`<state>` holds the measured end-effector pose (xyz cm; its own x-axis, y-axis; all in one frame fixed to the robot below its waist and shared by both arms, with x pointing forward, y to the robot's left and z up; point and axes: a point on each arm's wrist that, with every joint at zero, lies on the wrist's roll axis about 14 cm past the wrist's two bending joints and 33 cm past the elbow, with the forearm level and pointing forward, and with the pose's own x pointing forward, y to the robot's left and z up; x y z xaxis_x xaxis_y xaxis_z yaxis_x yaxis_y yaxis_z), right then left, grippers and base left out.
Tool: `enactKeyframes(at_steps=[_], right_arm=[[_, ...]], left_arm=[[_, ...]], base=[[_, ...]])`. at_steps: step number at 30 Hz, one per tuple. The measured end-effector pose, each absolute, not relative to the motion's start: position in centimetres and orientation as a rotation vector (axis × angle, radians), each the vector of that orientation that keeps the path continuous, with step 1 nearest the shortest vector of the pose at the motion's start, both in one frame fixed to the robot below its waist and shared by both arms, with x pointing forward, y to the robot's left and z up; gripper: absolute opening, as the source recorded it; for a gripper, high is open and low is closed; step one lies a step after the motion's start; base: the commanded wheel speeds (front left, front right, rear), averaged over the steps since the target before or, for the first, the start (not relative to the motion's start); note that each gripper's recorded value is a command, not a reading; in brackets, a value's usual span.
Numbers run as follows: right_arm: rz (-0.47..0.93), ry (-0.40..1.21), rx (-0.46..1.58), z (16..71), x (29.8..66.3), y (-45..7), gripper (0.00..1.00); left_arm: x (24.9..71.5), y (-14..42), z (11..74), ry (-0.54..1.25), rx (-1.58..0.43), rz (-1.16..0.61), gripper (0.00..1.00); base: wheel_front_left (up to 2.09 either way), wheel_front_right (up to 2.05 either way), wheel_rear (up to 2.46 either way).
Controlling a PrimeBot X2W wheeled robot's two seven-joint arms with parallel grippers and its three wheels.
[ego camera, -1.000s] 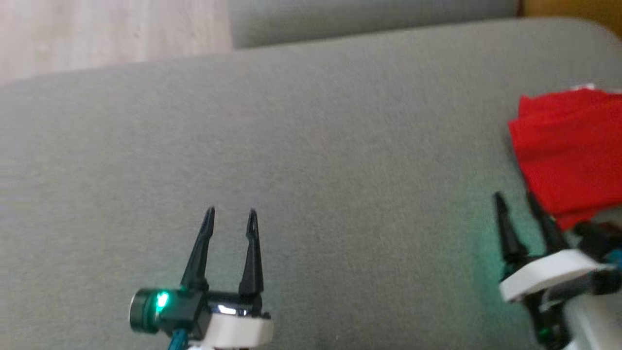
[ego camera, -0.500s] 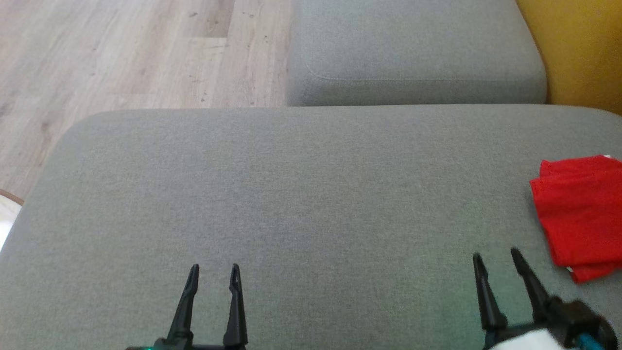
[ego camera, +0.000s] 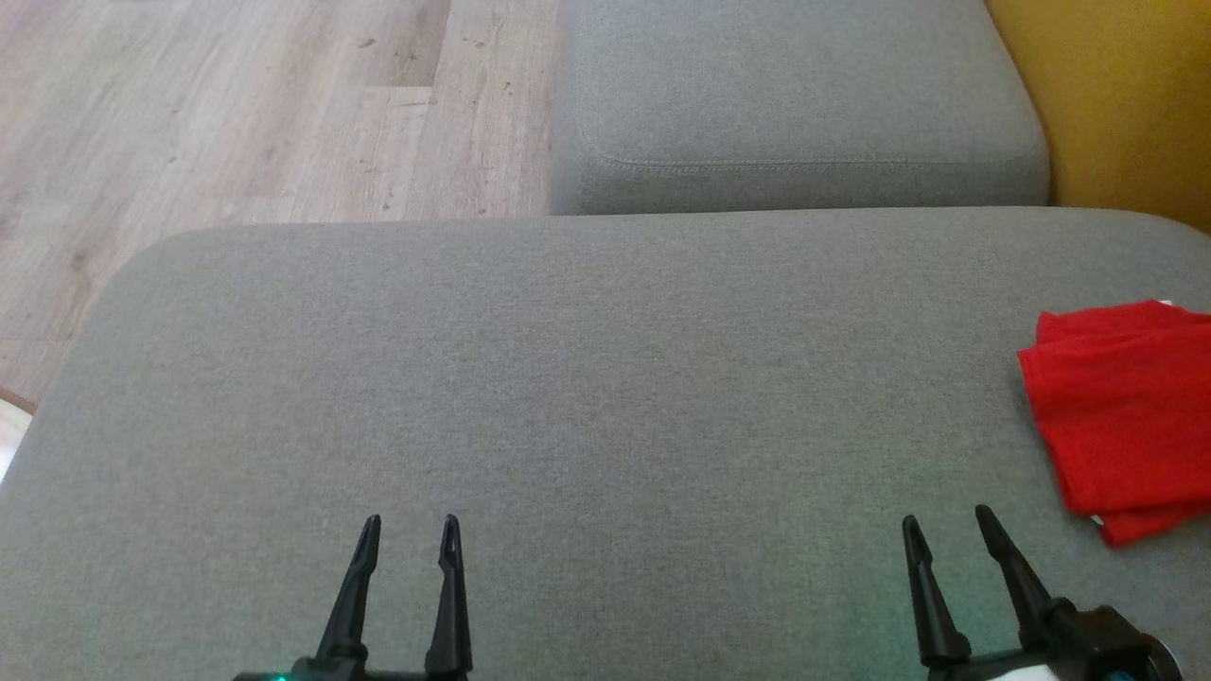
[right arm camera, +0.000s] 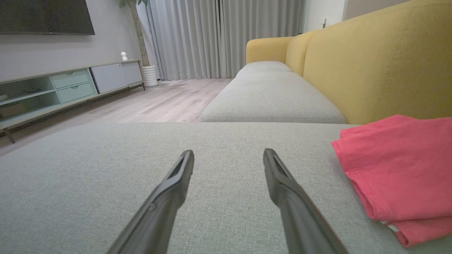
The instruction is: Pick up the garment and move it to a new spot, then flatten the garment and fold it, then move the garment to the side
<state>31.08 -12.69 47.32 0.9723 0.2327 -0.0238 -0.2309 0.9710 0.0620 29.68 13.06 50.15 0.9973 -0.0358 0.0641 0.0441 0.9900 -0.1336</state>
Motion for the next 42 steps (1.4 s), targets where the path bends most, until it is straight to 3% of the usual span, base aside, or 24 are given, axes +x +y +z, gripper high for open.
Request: enactKeyframes(at_steps=[2, 3, 9, 42], right_arm=[[0.231, 0.032, 0.061, 47.3, 31.0, -12.7, 1.0], [0.229, 0.036, 0.061, 47.2, 31.0, -12.8, 0.0], [0.214, 0.125, 0.086, 44.5, 29.9, -13.1, 0.0], [0.073, 0.156, 0.473, 44.7, 31.6, -15.2, 0.0]], left_arm=[[29.7, 13.0, 50.0, -0.058, -0.134, -0.044, 1.0], [29.7, 12.9, 49.9, -0.054, -0.135, -0.049, 0.0], [28.6, 12.9, 46.7, 0.054, -0.152, -0.04, 0.0], [30.5, 14.7, 45.4, 0.151, -0.514, 0.024, 0.0]], base=[[0.0, 0.0, 0.0], [0.0, 0.0, 0.0], [0.0, 0.0, 0.0], [0.0, 0.0, 0.0]])
